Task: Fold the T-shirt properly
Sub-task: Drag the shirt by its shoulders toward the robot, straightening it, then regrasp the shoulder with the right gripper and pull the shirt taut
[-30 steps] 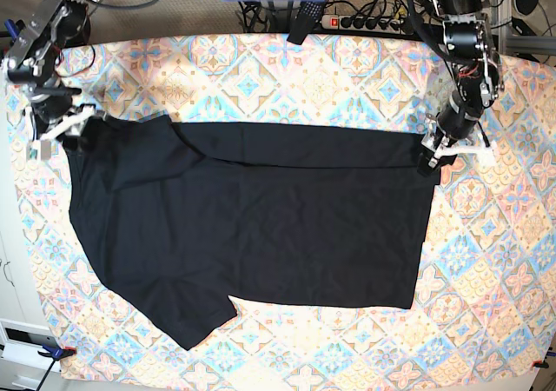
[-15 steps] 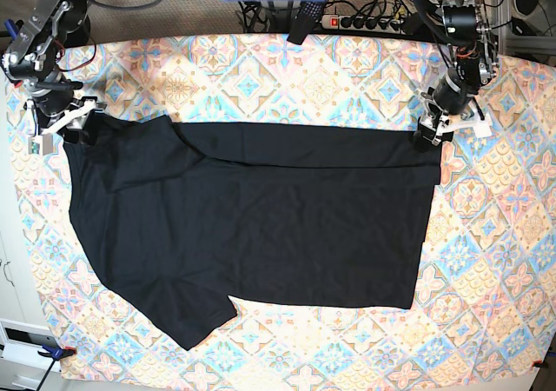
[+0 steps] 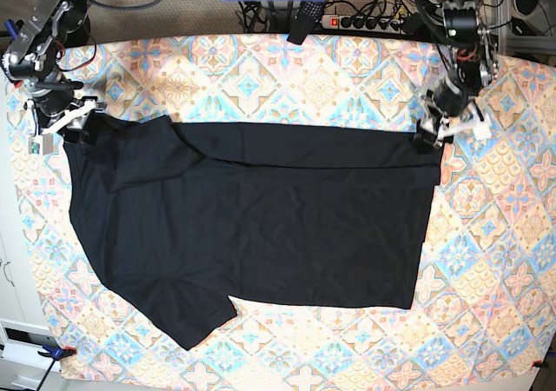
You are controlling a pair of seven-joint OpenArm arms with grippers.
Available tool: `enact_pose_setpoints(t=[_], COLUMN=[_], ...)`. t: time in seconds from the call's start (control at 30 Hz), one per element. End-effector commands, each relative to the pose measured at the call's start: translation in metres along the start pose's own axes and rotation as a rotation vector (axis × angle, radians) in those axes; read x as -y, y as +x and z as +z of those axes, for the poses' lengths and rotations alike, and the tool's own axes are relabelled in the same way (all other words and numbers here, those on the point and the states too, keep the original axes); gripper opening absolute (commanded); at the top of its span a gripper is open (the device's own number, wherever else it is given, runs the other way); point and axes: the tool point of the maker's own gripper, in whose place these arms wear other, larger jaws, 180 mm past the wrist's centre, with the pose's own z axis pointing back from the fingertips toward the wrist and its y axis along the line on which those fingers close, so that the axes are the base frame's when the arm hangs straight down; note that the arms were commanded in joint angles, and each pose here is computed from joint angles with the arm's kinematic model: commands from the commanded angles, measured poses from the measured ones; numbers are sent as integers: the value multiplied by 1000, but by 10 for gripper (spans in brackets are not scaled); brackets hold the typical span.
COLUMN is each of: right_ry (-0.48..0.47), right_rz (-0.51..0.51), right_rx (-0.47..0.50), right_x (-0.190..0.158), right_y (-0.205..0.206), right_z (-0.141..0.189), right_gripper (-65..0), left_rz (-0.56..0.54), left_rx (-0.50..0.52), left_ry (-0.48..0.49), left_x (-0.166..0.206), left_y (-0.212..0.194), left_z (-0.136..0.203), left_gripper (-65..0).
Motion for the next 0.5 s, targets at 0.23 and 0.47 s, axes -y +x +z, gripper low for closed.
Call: enact_pose_setpoints(t=[0.23,0.47], right_ry=[-3,-50], right_rz=[13,-114], right_rx=[50,-20], right_x=[3,28], right_y=[15,-25], right_z=[4,3], right_gripper=[-410,-405], left_rz=[34,26], left_rx=[1,-24], left_ry=[-32,-34], left_x=[15,16], left_y=[11,1], left_z=[-24,-26], left_gripper=[-398,-650])
